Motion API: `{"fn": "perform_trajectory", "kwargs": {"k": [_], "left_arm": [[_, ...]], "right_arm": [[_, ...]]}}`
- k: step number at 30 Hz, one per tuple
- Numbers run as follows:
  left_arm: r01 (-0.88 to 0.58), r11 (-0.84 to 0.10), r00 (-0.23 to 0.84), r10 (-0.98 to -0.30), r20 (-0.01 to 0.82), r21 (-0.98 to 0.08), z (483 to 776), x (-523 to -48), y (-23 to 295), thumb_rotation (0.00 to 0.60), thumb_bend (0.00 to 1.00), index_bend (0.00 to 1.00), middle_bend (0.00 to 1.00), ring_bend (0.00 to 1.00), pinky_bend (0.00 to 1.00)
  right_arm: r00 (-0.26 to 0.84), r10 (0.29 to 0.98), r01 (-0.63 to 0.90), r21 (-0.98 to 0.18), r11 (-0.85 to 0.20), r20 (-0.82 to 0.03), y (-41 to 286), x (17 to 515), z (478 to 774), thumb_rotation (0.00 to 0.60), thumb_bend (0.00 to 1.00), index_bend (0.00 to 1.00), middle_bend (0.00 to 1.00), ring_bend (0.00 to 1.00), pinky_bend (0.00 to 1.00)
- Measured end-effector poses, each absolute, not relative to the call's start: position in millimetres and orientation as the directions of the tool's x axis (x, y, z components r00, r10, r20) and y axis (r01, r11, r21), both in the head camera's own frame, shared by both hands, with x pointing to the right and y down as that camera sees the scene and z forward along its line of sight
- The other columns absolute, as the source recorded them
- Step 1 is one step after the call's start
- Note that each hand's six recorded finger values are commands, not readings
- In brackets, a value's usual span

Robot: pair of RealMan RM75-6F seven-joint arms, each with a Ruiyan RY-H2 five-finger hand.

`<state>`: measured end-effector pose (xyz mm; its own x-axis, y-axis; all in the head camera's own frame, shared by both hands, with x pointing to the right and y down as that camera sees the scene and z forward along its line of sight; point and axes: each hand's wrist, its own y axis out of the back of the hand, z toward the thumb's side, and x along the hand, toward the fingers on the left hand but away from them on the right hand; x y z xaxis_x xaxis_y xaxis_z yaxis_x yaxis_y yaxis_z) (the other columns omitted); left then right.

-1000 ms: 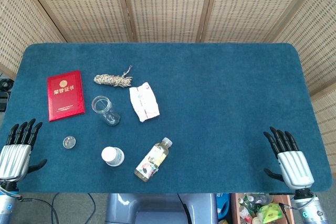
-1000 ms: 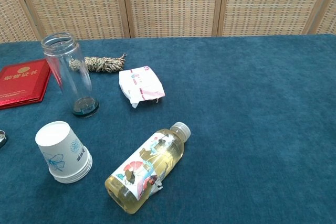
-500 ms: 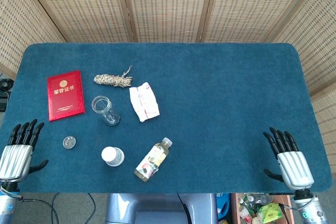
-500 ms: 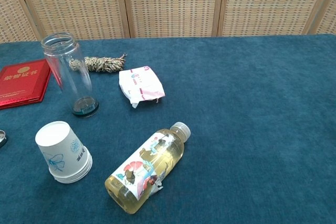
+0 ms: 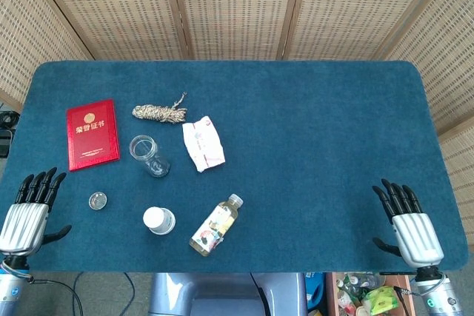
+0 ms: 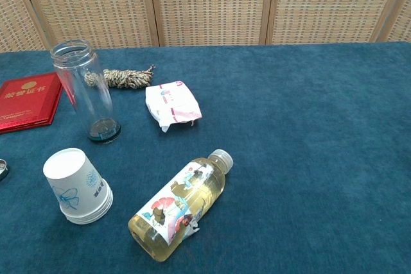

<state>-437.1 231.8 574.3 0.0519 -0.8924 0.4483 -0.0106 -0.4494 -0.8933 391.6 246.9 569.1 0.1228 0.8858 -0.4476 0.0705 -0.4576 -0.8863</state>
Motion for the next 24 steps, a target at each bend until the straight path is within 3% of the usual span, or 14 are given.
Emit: {"fn": "perform_trajectory", "kwargs": {"k": [6, 14, 24], "left_arm": [[-0.031, -0.48, 0.099, -0.874, 0.475, -0.877, 573, -440, 223, 0.6, 0.09, 0.0, 0.0, 0.0, 0.0], [0.02, -0.558, 0.155, -0.818, 0.554, -0.83, 583, -446, 209, 0.6, 0.09, 0.13, 0.0, 0.0, 0.0], [0.094, -0.642, 0.14, -0.748, 0.649, -0.761, 608, -460, 188, 0.6, 0.13, 0.26, 0.0, 0.0, 0.0]], "right_arm": [[0.123, 0.886, 0.07, -0.887, -0.457, -0.447, 247, 392, 569, 0.6, 0.0, 0.05, 0.0, 0.0, 0.0], [0.121, 0.886, 0.07, -0.887, -0.457, -0.447, 246, 392, 569, 0.6, 0.0, 0.05, 0.0, 0.0, 0.0], [0.12, 0.888, 0.071, -0.888, -0.455, -0.445, 246, 393, 569, 0.6, 0.0, 0.05, 0.0, 0.0, 0.0]]}}
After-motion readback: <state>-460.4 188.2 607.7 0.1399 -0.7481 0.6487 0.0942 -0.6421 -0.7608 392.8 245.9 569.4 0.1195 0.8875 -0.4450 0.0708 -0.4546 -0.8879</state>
